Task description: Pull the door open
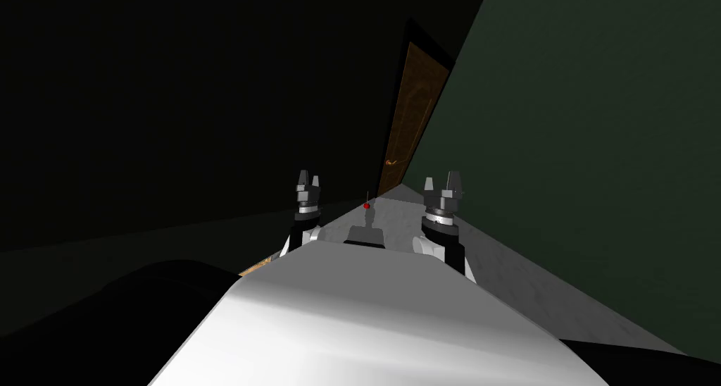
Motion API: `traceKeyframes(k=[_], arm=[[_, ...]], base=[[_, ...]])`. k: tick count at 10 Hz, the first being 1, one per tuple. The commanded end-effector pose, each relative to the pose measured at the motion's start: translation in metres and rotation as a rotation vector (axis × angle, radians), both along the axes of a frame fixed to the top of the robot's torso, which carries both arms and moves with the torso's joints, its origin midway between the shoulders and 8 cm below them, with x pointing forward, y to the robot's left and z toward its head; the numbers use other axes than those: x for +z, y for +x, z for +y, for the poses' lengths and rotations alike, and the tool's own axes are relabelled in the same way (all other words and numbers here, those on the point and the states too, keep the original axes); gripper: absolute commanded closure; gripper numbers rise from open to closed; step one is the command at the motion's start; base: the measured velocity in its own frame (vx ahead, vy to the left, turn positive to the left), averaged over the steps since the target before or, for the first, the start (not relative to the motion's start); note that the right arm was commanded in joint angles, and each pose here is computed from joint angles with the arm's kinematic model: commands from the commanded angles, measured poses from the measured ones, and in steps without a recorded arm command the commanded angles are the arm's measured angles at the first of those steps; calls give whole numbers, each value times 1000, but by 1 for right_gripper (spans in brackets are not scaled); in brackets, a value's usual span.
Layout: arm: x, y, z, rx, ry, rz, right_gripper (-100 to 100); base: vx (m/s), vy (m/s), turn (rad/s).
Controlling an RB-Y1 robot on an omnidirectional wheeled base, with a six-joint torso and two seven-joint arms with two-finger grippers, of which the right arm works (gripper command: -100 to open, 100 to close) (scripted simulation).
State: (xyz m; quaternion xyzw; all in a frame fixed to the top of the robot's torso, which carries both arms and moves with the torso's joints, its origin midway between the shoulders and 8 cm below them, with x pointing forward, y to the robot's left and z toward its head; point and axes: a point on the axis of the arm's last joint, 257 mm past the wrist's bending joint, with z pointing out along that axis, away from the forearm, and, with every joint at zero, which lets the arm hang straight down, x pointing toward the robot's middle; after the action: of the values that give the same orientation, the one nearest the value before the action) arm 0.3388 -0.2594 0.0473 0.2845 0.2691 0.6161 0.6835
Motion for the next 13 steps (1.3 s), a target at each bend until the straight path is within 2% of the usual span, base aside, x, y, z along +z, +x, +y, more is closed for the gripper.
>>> traceKeyframes(k=[1,7,8,13], arm=[[-11,8,2,14,3,18,-100],[-41,29,6,51,11,71,-100],[-51,36,8,62,14,88,-100],[-81,54,11,92,22,138,-100]], base=[[60,-53,95],[93,-71,80],[88,-76,92],[86,-81,89]])
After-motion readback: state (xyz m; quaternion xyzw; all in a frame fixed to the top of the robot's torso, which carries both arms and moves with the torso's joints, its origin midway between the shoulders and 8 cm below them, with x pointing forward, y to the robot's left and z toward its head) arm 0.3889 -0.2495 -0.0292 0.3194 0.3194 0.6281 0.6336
